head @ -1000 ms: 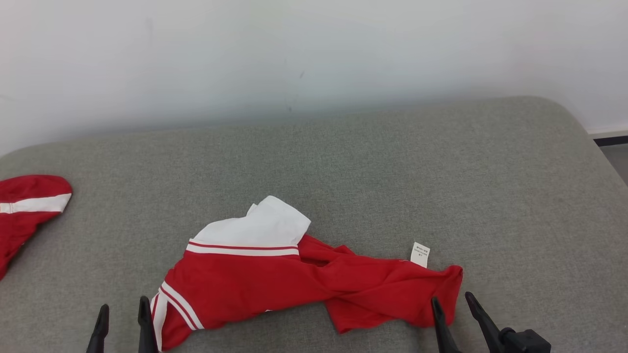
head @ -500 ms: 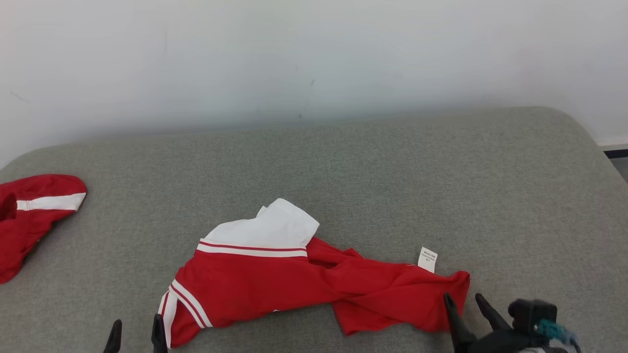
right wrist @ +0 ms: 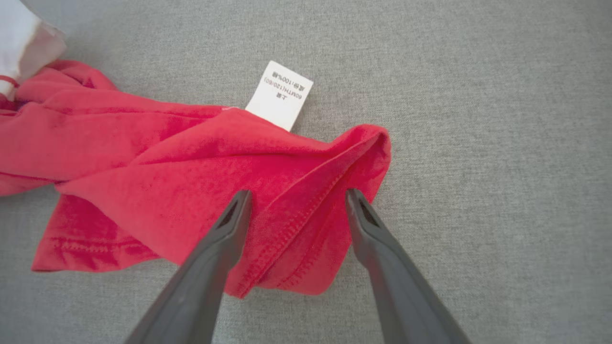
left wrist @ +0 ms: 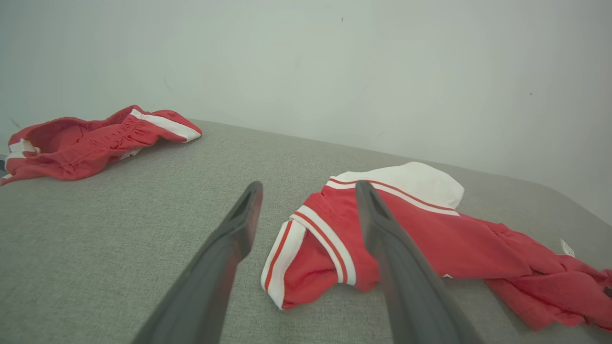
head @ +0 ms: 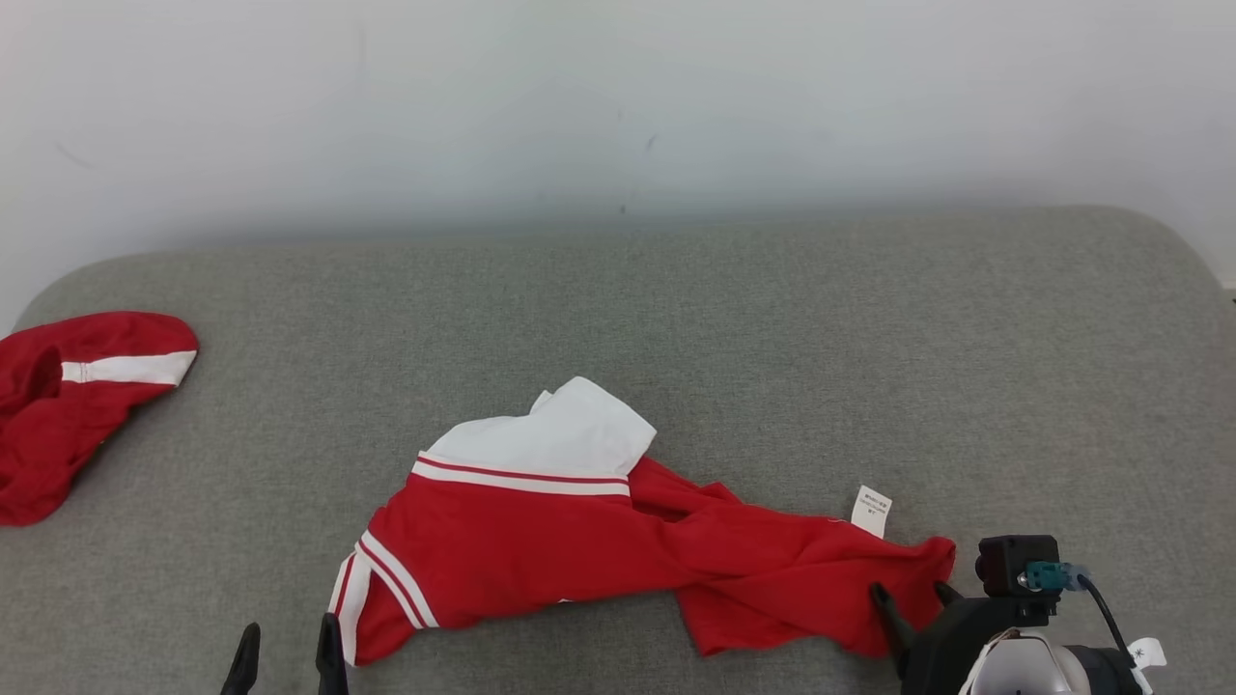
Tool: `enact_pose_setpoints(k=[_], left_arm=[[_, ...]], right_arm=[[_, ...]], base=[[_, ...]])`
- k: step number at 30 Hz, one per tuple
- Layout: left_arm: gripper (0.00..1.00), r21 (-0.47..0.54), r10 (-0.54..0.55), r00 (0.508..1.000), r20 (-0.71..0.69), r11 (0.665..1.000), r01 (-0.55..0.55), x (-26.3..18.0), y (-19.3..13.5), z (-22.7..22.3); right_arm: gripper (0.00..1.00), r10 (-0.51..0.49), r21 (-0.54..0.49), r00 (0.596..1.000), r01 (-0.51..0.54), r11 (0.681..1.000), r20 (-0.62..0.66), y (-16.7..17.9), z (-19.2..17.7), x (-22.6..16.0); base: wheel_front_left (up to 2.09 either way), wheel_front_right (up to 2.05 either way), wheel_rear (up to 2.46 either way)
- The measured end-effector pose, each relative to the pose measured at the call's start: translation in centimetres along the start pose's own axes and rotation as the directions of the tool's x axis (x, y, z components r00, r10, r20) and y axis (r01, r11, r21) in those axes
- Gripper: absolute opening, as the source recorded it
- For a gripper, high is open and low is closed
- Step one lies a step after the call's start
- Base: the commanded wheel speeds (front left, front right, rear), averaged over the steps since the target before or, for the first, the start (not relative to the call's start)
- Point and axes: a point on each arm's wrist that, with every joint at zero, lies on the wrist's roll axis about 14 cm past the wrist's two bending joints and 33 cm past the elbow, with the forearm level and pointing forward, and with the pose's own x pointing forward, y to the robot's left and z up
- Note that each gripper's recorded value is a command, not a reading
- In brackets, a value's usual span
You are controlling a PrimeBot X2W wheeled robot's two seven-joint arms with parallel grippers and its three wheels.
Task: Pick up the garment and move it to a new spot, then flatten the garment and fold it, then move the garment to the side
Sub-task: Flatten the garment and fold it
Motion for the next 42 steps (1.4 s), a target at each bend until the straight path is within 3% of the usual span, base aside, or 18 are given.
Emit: enact_pose_setpoints(k=[9, 18, 22, 24, 25, 26, 31, 35, 42], left_arm=[[1.00, -0.003, 0.008, 1.000, -0.009, 1.000, -0.008, -0.1, 0.2, -0.3], [1.00, -0.009, 0.003, 1.000, -0.014, 1.000, -0.003, 0.0, 0.0, -0.5], [1.00, -0.011, -0.003, 1.000, -0.021, 1.000, 0.003, 0.1, -0.2, -0.7], [1.00, -0.013, -0.004, 1.000, -0.024, 1.000, 0.004, 0.1, -0.2, -0.8], [1.00, -0.013, -0.005, 1.000, -0.025, 1.000, 0.005, 0.0, -0.3, -0.8], [1.00, -0.014, -0.004, 1.000, -0.026, 1.000, 0.004, 0.0, -0.3, -0.8], [1.00, -0.013, 0.003, 1.000, -0.027, 1.000, -0.003, -0.1, -0.1, -0.8], [1.00, -0.012, 0.006, 1.000, -0.028, 1.000, -0.007, -0.1, 0.1, -0.9], [1.00, -0.015, -0.009, 1.000, -0.026, 1.000, 0.009, 0.2, -0.4, -0.9]], right_arm=[[1.00, -0.024, -0.070, 0.997, 0.018, 0.997, -0.078, -0.2, -0.9, 0.2], [1.00, -0.056, -0.062, 0.994, 0.050, 0.997, -0.092, -1.3, -1.8, -0.6], [0.82, -0.040, -0.051, 0.996, 0.036, 0.998, -0.085, -0.9, -1.4, -0.3], [0.44, -0.029, -0.047, 0.996, 0.025, 0.999, -0.085, -0.6, -1.3, 0.0], [0.30, -0.025, -0.047, 0.996, 0.021, 0.999, -0.085, -0.4, -1.2, 0.1], [0.00, -0.022, -0.046, 0.996, 0.018, 0.999, -0.086, -0.3, -1.2, 0.2], [0.00, -0.027, -0.037, 0.997, 0.024, 0.999, -0.073, -0.6, -1.2, 0.4], [0.00, 0.014, 0.006, 0.993, -0.014, 1.000, 0.120, 0.3, 3.3, 0.5], [0.00, 0.092, -0.012, 0.896, -0.096, 0.995, 0.434, 2.8, 12.5, -0.8]], base=[[0.00, 0.00, 0.00], [0.00, 0.00, 0.00], [0.00, 0.00, 0.00], [0.00, 0.00, 0.00], [0.00, 0.00, 0.00], [0.00, 0.00, 0.00], [0.00, 0.00, 0.00], [0.00, 0.00, 0.00], [0.00, 0.00, 0.00]])
